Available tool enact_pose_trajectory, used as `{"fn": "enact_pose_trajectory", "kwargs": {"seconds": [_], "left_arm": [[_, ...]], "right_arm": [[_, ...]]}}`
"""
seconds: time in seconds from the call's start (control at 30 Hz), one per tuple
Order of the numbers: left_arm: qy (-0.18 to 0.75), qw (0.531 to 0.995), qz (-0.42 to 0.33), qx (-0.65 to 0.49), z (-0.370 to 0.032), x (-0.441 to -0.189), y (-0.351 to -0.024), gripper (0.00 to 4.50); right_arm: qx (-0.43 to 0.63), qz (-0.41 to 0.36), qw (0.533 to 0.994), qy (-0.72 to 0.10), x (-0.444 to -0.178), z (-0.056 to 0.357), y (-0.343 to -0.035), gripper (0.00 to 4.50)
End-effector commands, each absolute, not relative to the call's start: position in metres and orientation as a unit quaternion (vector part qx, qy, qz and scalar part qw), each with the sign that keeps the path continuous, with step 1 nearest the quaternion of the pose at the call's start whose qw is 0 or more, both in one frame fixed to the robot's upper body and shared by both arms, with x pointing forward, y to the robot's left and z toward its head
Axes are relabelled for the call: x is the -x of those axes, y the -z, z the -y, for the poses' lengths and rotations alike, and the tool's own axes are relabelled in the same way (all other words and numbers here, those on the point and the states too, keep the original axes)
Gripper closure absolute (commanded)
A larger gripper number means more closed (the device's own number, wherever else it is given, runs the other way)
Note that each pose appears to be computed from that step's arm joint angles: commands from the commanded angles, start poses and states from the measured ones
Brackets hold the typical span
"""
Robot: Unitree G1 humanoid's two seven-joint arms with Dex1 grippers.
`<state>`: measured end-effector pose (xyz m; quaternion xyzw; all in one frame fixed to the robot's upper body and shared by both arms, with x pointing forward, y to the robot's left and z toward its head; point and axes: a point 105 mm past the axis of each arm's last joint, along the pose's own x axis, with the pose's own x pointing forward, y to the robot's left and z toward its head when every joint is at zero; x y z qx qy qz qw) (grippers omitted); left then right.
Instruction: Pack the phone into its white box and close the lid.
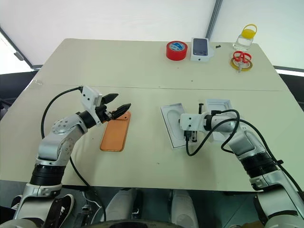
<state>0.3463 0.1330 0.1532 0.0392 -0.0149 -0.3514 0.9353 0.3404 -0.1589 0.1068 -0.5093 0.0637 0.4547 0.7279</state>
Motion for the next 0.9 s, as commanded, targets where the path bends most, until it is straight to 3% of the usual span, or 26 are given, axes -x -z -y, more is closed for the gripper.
{"fn": "enact_pose_trajectory", "kwargs": {"seconds": [0.03, 0.33, 0.57, 0.7, 0.9], "left_arm": [[0.352, 0.934, 0.04, -0.051, -0.133, -0.345, -0.165, 0.54], [0.35, 0.934, 0.04, -0.05, -0.134, -0.344, -0.165, 0.54], [0.347, 0.936, 0.044, -0.043, -0.134, -0.345, -0.166, 0.54], [0.348, 0.935, 0.054, -0.042, -0.134, -0.344, -0.17, 0.54], [0.348, 0.934, 0.056, -0.053, -0.136, -0.345, -0.172, 0.54]], "right_arm": [[0.487, -0.049, 0.737, -0.466, -0.335, 0.151, -0.112, 4.45], [0.445, -0.033, 0.755, -0.481, -0.329, 0.141, -0.121, 4.45], [0.429, -0.051, 0.802, -0.412, -0.343, 0.187, -0.144, 4.45], [0.469, -0.083, 0.785, -0.396, -0.342, 0.211, -0.134, 4.45], [0.485, -0.11, 0.755, -0.428, -0.327, 0.217, -0.115, 4.45]]}}
